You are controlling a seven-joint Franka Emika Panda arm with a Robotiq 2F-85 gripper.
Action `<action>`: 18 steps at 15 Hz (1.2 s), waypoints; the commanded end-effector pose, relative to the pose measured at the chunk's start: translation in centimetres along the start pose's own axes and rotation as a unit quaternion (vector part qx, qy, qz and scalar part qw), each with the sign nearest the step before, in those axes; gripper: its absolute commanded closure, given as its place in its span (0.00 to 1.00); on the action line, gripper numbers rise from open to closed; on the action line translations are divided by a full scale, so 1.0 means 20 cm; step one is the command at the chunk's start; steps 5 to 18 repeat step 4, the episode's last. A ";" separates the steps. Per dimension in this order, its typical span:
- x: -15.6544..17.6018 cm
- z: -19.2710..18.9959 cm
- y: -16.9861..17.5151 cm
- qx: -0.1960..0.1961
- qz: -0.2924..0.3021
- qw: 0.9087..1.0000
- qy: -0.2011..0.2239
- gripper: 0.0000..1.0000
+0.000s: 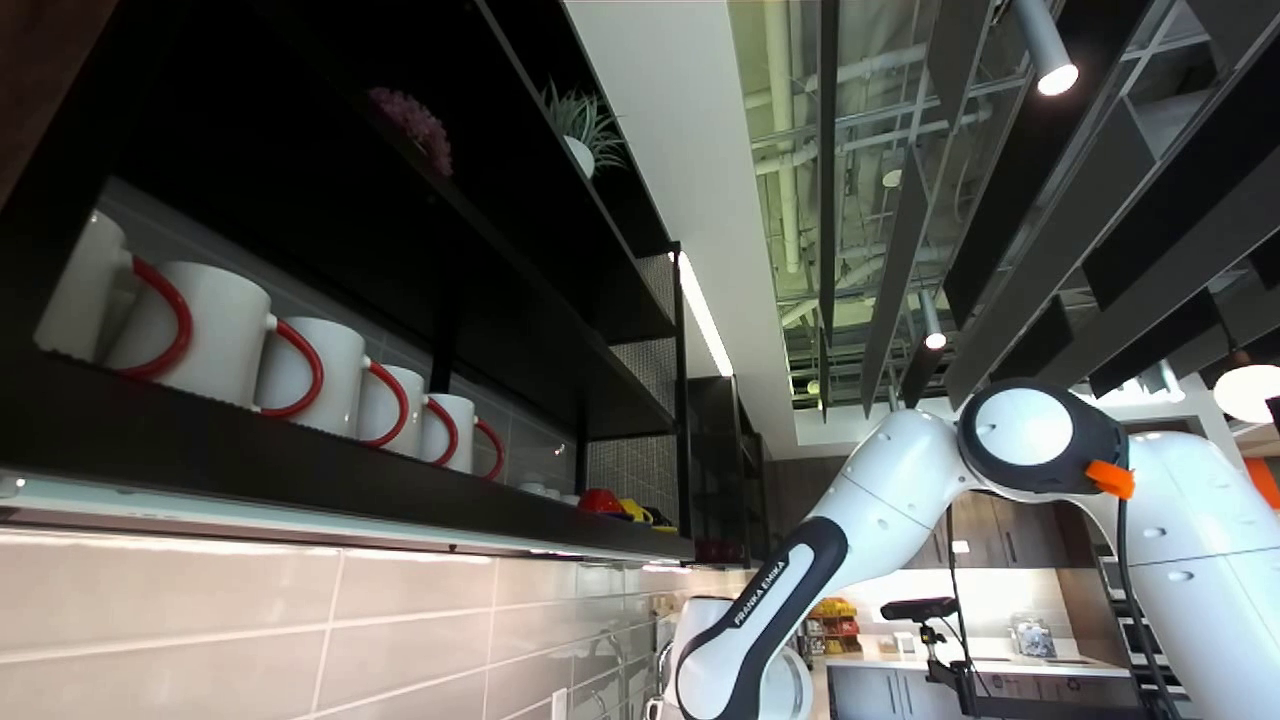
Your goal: Pick up the two coffee cups from the cabinet and put them on the counter.
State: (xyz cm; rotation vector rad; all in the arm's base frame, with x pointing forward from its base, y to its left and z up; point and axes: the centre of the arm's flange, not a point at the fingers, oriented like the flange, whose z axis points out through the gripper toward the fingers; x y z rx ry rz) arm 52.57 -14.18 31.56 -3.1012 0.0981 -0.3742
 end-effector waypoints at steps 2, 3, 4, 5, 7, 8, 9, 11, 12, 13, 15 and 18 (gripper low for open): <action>0.00 0.00 0.00 0.001 -0.002 1.000 -0.001 0.00; 0.00 0.00 0.00 0.001 -0.002 1.000 -0.001 0.00; 0.00 0.00 0.00 0.001 -0.002 1.000 -0.001 0.00; 0.00 0.00 0.00 0.001 -0.002 1.000 -0.001 0.00; 0.00 0.00 0.00 0.001 -0.002 1.000 -0.001 0.00; 0.00 0.00 0.00 0.001 -0.002 1.000 -0.001 0.00; 0.00 0.00 0.00 0.001 -0.002 1.000 -0.001 0.00; 0.00 0.00 0.00 0.001 -0.002 1.000 -0.001 0.00; 0.00 0.00 0.00 0.001 -0.002 1.000 -0.001 0.00; 0.00 0.00 0.00 0.001 -0.002 1.000 -0.001 0.00; 0.00 0.00 0.00 0.001 -0.002 1.000 -0.001 0.00; 0.00 0.00 0.00 0.001 -0.002 1.000 -0.001 0.00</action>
